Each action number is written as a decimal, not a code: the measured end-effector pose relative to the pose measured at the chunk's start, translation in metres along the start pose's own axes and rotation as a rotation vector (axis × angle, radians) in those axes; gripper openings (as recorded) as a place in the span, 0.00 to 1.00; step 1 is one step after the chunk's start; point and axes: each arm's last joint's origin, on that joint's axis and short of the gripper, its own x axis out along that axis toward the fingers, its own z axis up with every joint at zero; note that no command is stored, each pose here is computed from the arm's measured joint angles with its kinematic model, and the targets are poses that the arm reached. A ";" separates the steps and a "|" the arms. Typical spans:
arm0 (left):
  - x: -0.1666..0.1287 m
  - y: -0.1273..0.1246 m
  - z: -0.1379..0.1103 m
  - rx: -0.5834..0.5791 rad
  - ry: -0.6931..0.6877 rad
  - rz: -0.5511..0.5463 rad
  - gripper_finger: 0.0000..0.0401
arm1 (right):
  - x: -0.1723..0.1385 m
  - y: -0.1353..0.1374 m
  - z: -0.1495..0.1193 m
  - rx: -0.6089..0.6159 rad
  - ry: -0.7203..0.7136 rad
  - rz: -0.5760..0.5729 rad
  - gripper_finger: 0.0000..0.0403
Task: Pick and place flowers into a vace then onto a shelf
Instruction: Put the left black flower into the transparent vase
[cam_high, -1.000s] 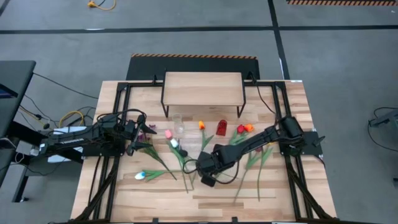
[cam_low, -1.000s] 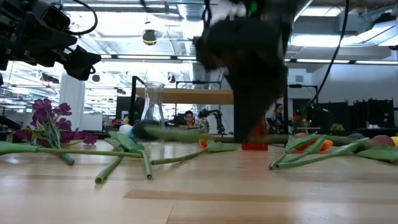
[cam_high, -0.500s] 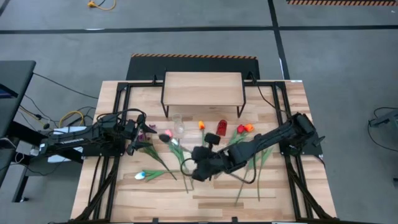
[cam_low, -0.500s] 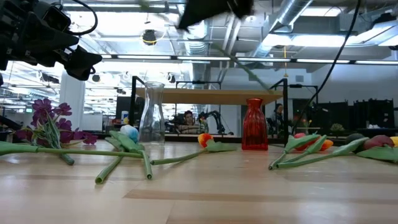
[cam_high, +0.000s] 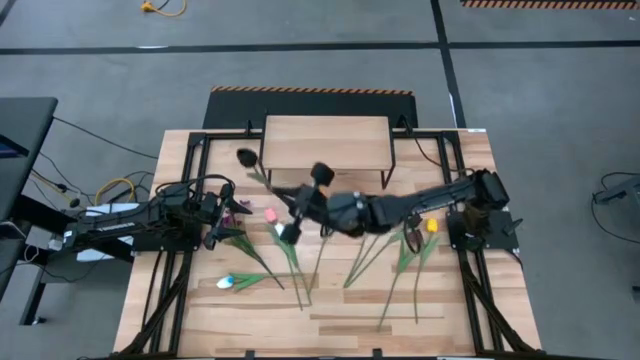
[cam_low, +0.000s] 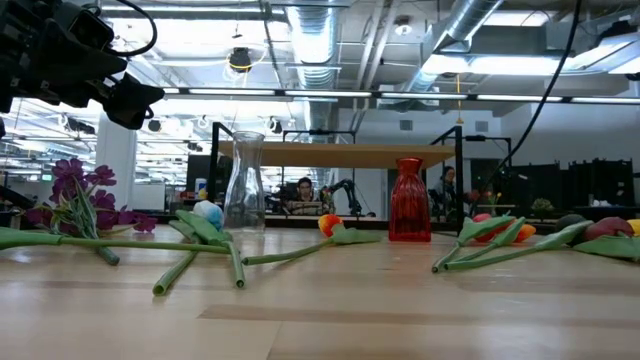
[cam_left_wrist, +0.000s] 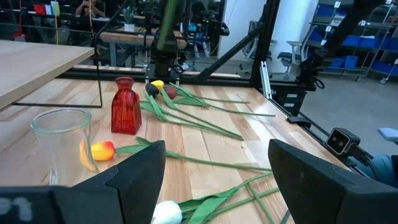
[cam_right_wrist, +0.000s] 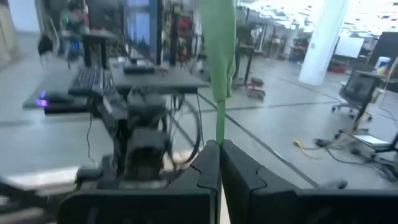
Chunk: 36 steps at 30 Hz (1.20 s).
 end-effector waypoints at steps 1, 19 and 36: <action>0.000 0.000 0.000 0.000 0.000 0.000 0.69 | 0.005 -0.006 0.000 0.006 -0.010 0.006 0.00; 0.000 0.000 0.000 -0.001 0.000 0.002 0.69 | 0.060 -0.052 -0.066 0.104 -0.110 -0.020 0.00; 0.000 0.000 0.000 -0.002 0.001 0.008 0.69 | 0.062 -0.050 -0.076 0.079 -0.051 -0.022 0.01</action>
